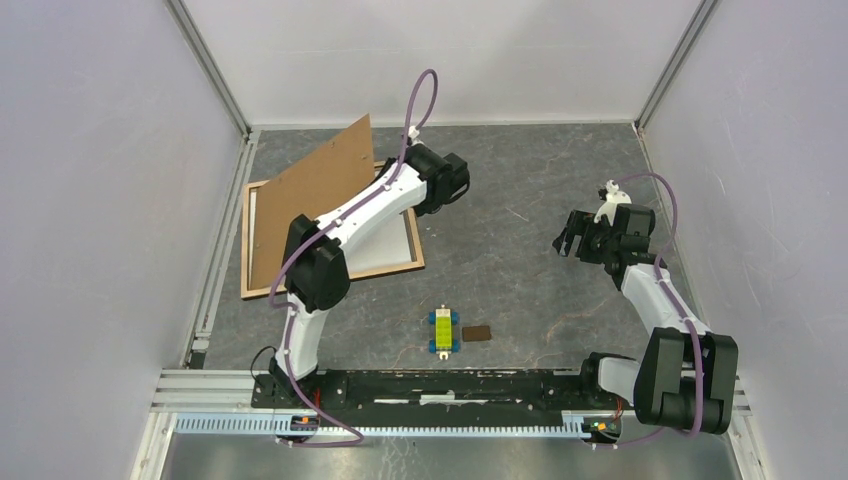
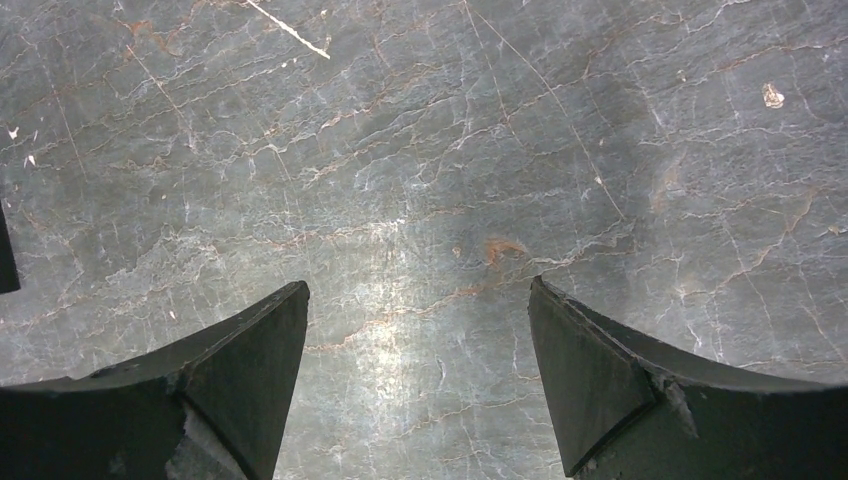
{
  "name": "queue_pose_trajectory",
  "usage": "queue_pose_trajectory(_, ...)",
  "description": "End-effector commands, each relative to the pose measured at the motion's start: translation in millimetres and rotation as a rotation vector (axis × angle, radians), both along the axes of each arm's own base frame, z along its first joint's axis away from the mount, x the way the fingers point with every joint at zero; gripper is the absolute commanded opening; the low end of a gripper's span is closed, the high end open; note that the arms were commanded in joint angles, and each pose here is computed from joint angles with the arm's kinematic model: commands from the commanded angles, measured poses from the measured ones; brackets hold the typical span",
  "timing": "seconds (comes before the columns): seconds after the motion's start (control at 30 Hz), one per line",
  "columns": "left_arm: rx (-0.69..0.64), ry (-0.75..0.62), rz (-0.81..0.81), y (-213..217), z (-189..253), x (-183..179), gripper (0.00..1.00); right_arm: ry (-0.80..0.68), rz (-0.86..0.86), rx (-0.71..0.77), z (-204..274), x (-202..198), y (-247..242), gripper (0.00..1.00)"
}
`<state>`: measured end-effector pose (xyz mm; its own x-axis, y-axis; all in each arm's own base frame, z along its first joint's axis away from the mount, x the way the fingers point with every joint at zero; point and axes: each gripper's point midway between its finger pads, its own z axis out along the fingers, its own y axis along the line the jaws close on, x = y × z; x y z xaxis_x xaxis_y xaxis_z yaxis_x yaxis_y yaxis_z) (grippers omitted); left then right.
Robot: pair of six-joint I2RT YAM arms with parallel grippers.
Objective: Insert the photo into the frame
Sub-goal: Turn over the photo frame item on the photo frame.
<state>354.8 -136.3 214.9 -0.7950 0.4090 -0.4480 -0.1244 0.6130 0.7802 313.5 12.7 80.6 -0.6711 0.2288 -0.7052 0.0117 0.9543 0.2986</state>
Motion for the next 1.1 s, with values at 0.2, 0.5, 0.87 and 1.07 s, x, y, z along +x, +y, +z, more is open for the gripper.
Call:
queue_pose_trajectory(0.2, -0.052, 0.014, 0.107, 24, -3, -4, 0.02, -0.028, -0.003, -0.034, 4, 5, -2, 0.86)
queue_pose_trajectory(0.5, -0.025, 0.034, 0.134, 23, -24, 5, 0.15, -0.017, -0.002, -0.039, -1, 4, -2, 0.86)
queue_pose_trajectory(0.87, -0.068, 0.11, 0.118, 7, -55, 11, 0.35, -0.01, 0.0, -0.039, -5, 2, -1, 0.86)
queue_pose_trajectory(1.07, -0.1, 0.146, 0.095, 0, -70, 11, 0.64, -0.01, -0.001, -0.043, -5, 1, -1, 0.86)
